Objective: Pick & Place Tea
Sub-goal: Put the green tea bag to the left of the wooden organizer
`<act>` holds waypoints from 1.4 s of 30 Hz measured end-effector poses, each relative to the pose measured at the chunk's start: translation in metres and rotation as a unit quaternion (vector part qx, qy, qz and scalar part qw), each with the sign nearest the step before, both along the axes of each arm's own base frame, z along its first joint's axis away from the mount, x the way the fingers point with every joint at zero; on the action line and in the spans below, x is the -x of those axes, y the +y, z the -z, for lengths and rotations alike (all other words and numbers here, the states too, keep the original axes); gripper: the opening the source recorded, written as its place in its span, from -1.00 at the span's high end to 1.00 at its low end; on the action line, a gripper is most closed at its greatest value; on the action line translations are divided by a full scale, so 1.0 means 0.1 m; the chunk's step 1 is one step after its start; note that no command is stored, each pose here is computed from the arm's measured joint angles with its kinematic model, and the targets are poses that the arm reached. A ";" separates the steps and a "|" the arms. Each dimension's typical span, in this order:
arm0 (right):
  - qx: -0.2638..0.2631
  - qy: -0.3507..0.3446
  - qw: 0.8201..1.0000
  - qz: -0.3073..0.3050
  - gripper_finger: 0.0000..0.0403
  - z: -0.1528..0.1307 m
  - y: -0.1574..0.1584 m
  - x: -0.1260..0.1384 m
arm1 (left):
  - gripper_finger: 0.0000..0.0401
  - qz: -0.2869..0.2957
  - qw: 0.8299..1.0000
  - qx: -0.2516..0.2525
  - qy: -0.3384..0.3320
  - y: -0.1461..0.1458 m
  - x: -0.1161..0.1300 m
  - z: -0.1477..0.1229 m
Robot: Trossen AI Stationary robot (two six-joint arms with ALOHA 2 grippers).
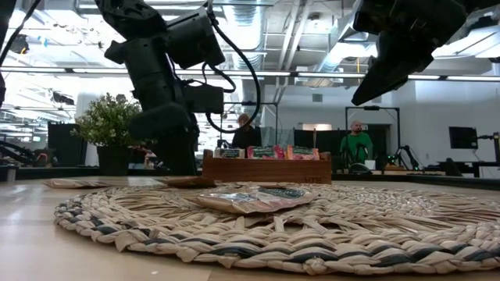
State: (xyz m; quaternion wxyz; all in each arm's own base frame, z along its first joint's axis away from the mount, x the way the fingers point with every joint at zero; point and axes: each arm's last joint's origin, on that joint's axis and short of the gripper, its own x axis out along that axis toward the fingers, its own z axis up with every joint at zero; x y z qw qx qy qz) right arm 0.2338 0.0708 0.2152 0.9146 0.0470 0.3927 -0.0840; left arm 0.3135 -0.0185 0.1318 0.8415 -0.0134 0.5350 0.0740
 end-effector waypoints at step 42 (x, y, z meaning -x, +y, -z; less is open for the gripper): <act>-0.003 -0.010 1.000 0.000 0.54 -0.01 0.00 -0.01 | 1.00 0.012 0.992 -0.112 -0.062 0.08 -0.03 -1.23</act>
